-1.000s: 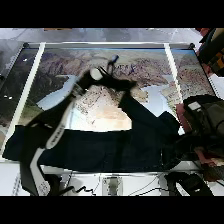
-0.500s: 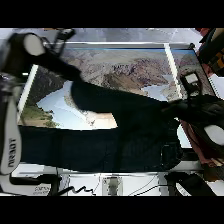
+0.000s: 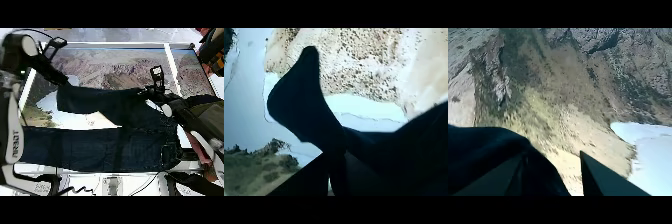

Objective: Fold the clothes and pants, and hang the long-sleeved shirts on hangers.

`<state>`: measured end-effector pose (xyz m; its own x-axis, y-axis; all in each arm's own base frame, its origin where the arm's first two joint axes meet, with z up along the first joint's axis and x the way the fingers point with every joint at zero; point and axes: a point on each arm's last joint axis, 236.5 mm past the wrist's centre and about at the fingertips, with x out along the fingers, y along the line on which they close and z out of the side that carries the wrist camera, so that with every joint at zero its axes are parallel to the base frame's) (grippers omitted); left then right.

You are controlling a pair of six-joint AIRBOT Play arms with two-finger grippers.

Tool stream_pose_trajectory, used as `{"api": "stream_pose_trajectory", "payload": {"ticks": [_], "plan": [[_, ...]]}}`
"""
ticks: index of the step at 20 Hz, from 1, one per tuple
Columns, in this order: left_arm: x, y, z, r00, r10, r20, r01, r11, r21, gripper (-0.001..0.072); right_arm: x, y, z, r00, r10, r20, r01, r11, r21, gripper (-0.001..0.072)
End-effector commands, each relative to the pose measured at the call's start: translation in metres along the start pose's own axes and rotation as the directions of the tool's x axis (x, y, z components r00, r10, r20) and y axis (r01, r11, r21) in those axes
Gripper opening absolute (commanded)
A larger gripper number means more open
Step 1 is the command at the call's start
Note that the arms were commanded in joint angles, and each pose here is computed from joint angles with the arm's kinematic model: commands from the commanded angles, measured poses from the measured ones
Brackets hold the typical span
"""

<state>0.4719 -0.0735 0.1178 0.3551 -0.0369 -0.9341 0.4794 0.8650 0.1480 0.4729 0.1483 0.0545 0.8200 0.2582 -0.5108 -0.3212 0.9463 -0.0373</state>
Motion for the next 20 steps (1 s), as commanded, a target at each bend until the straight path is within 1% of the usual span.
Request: {"api": "stream_pose_trajectory", "payload": {"ticks": [1, 2, 3, 5, 6, 8, 9, 10, 11, 13, 14, 15, 16, 17, 19, 20], "plan": [[0.074, 0.024, 0.039, 0.995, 0.045, 0.093, -0.025, 0.979, -0.202, 0.0695, 0.035, 0.001, -0.015, 1.000, 0.009, 0.001, -0.009, 0.987, 0.160, 0.0388], [0.088, 0.028, 0.041, 0.994, 0.055, 0.092, -0.030, 0.967, -0.252, 0.0692, 0.034, 0.000, -0.015, 1.000, 0.008, -0.005, -0.007, 0.986, 0.167, 0.0388], [0.098, 0.035, 0.035, 0.995, 0.075, 0.062, -0.058, 0.967, -0.249, 0.0690, 0.032, -0.002, -0.014, 1.000, 0.004, -0.003, -0.004, 0.986, 0.164, 0.0389], [0.101, 0.063, 0.004, 0.987, 0.154, -0.056, -0.162, 0.963, -0.216, 0.0689, 0.027, -0.016, -0.011, 1.000, -0.018, -0.005, 0.018, 0.985, 0.170, 0.0388], [0.099, 0.076, -0.011, 0.984, 0.152, -0.089, -0.170, 0.954, -0.246, 0.0689, 0.023, -0.025, -0.012, 0.999, -0.031, -0.016, 0.033, 0.983, 0.179, 0.0389], [0.097, 0.099, -0.046, 0.980, 0.113, -0.167, -0.162, 0.932, -0.324, 0.0688, 0.017, -0.040, -0.019, 0.997, -0.049, -0.057, 0.060, 0.979, 0.196, 0.0389], [0.097, 0.108, -0.068, 0.976, 0.068, -0.207, -0.143, 0.916, -0.376, 0.0678, 0.013, -0.046, -0.025, 0.995, -0.055, -0.086, 0.071, 0.976, 0.204, 0.0389], [0.097, 0.113, -0.090, 0.970, 0.009, -0.244, -0.117, 0.895, -0.431, 0.0601, 0.011, -0.050, -0.032, 0.992, -0.058, -0.115, 0.081, 0.974, 0.210, 0.0389], [0.099, 0.115, -0.109, 0.962, -0.054, -0.266, -0.085, 0.872, -0.482, 0.0562, 0.010, -0.054, -0.040, 0.988, -0.060, -0.145, 0.090, 0.972, 0.216, 0.0389], [0.105, 0.110, -0.133, 0.950, -0.200, -0.239, 0.020, 0.803, -0.595, 0.0550, 0.008, -0.057, -0.048, 0.982, -0.058, -0.180, 0.098, 0.971, 0.218, 0.0389], [0.110, 0.104, -0.136, 0.944, -0.269, -0.192, 0.083, 0.756, -0.649, 0.0542, 0.008, -0.056, -0.049, 0.981, -0.058, -0.184, 0.098, 0.972, 0.216, 0.0389], [0.117, 0.099, -0.134, 0.937, -0.323, -0.129, 0.142, 0.695, -0.705, 0.0507, 0.008, -0.056, -0.049, 0.982, -0.057, -0.182, 0.097, 0.972, 0.216, 0.0389], [0.126, 0.093, -0.131, 0.928, -0.366, -0.070, 0.197, 0.642, -0.741, 0.0495, 0.008, -0.056, -0.048, 0.982, -0.057, -0.182, 0.097, 0.971, 0.217, 0.0389], [0.136, 0.085, -0.130, 0.918, -0.396, -0.031, 0.235, 0.603, -0.762, 0.0496, 0.008, -0.056, -0.049, 0.982, -0.057, -0.182, 0.097, 0.971, 0.217, 0.0389], [0.159, 0.066, -0.128, 0.902, -0.431, 0.018, 0.277, 0.547, -0.790, 0.0496, 0.008, -0.056, -0.049, 0.981, -0.057, -0.183, 0.097, 0.971, 0.217, 0.0389], [0.169, 0.057, -0.129, 0.898, -0.439, 0.026, 0.283, 0.533, -0.798, 0.0495, 0.008, -0.056, -0.049, 0.981, -0.057, -0.183, 0.097, 0.971, 0.216, 0.0389]]}}
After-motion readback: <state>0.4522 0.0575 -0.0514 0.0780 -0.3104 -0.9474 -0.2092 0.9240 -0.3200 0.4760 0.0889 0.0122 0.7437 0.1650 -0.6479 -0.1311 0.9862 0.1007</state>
